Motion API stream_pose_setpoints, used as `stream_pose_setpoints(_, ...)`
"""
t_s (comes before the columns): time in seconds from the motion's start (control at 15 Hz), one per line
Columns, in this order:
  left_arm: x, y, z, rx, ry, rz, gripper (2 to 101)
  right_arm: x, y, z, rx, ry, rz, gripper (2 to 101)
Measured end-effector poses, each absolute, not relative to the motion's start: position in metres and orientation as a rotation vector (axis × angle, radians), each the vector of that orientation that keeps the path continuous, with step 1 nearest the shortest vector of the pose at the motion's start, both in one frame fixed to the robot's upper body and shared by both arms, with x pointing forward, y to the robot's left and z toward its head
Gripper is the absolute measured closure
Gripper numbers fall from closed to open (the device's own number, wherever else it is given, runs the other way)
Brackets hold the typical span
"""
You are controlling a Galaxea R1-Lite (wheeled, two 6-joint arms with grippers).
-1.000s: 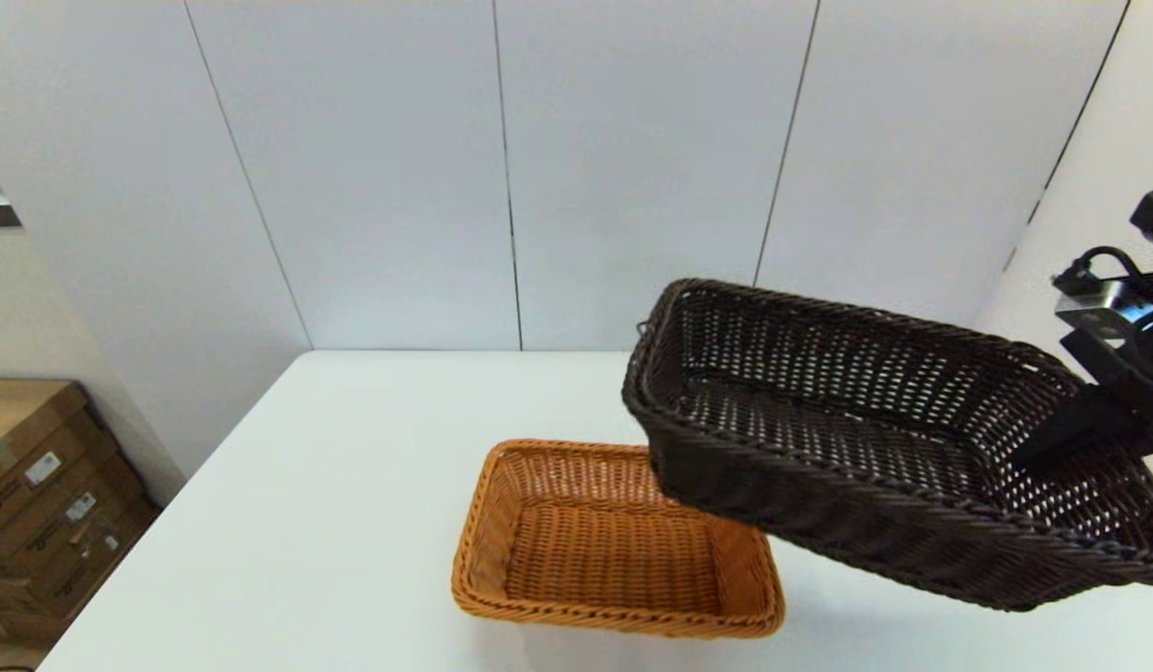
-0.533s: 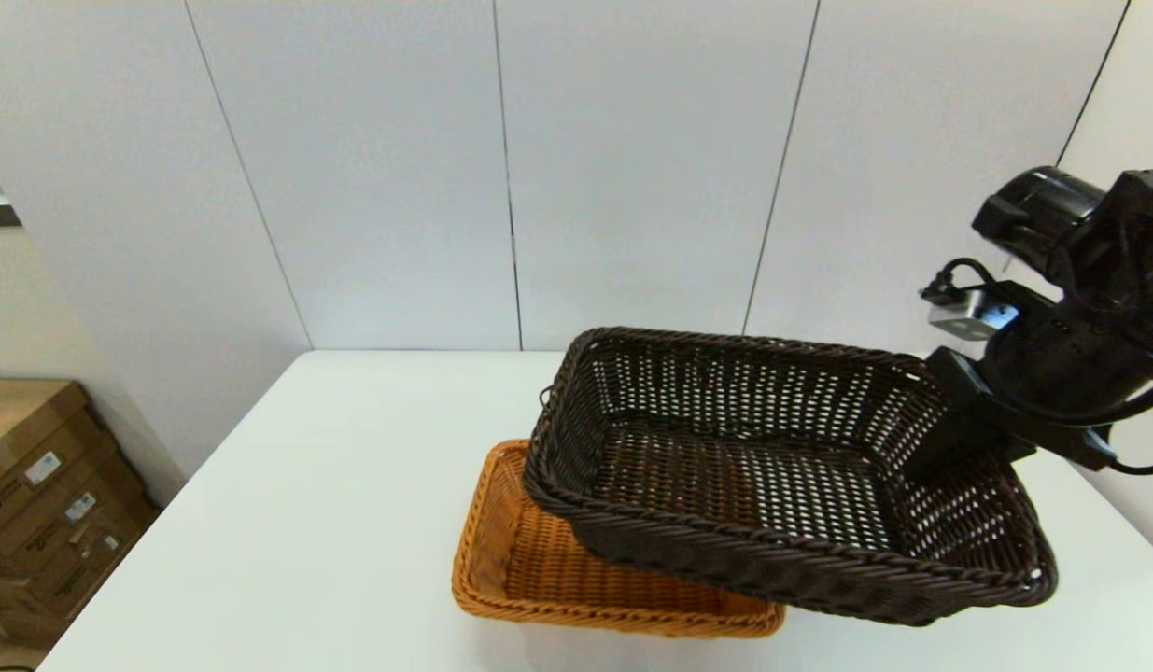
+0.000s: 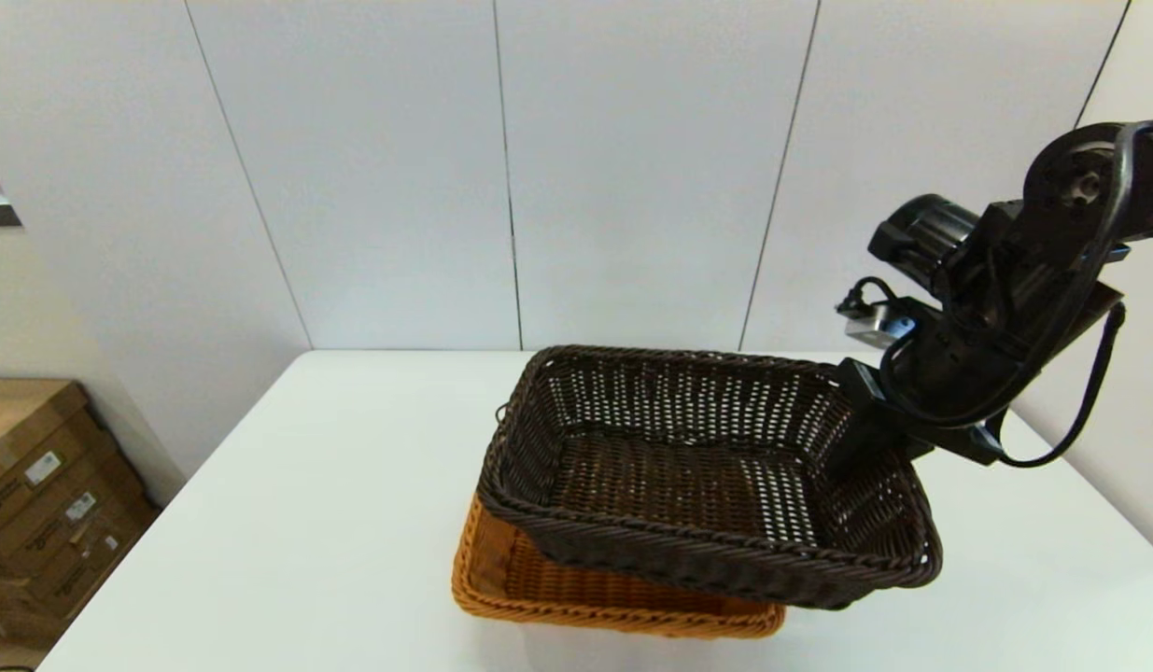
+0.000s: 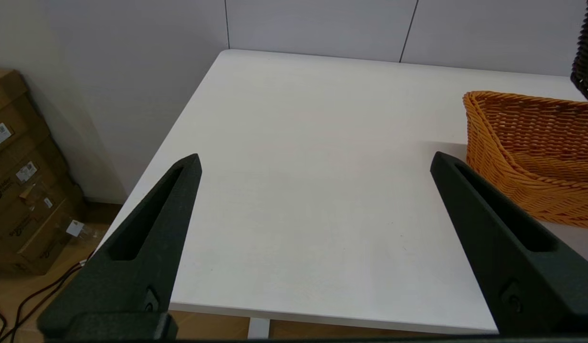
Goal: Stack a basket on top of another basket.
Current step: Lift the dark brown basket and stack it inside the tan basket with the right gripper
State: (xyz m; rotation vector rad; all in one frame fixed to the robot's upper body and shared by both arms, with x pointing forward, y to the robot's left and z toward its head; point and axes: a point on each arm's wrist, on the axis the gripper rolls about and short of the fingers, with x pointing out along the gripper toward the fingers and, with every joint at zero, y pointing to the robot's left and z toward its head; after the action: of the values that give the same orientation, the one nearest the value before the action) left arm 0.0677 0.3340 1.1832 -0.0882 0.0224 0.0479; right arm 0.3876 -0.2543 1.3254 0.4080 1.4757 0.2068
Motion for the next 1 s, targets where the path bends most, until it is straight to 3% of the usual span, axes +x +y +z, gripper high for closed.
stream_pose_setpoints(1.0,0.068,0.334,1.183,-0.088,0.023,0.048,5.4,0.410,-0.211,1.305,0.356,1.543,0.359,86.6)
